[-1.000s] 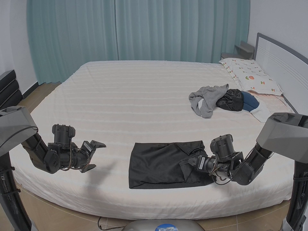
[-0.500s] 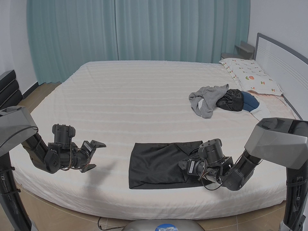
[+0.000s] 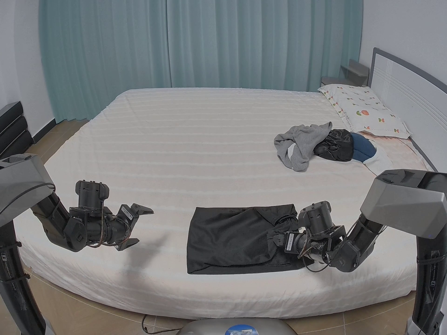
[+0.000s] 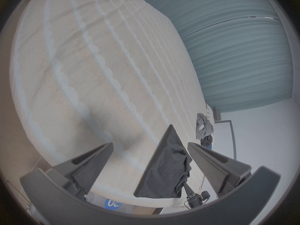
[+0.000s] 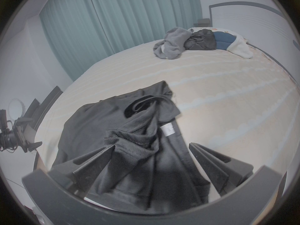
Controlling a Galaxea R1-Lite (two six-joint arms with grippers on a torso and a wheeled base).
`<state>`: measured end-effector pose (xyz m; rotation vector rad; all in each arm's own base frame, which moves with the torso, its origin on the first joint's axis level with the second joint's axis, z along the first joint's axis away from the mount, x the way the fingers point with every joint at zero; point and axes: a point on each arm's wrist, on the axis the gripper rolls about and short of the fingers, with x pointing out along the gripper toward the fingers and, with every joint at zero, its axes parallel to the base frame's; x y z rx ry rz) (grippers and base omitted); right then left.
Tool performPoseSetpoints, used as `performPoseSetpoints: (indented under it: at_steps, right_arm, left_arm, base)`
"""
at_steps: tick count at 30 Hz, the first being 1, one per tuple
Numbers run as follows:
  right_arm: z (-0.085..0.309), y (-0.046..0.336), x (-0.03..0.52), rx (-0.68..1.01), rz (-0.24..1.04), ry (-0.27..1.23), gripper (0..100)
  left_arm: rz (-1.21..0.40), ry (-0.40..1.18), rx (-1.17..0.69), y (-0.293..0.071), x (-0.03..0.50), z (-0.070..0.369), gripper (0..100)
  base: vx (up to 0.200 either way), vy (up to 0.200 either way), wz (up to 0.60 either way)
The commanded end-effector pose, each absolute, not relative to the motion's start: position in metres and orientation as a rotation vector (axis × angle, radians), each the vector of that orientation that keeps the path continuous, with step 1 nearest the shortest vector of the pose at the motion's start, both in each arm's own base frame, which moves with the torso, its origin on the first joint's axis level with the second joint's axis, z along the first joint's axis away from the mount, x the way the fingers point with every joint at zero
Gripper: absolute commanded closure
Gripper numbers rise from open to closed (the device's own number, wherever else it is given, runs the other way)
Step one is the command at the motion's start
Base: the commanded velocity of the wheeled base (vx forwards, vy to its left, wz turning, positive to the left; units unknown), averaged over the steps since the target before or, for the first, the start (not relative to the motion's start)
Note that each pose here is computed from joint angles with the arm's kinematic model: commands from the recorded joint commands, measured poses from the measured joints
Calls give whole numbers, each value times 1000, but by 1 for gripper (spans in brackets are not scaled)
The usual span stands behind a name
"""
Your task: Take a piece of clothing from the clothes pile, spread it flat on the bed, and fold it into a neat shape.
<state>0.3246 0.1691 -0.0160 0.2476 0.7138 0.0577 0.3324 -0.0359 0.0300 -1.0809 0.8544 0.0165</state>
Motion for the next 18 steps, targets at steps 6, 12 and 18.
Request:
performPoseSetpoints:
  at_steps: [6,12,18]
  right_arm:
    - [-12,129,315,159,-20,786,0]
    - [1,114,300,86,-19,834,0]
    - [13,118,305,163,28,799,0]
  left_arm:
    - [18,856,-1081,-36,332,29,0]
    - [17,856,-1080,-36,332,29,0]
    - [17,856,-1080,-36,332,29,0]
  base:
    - [0,0,0]
    - [0,0,0]
    - [0,0,0]
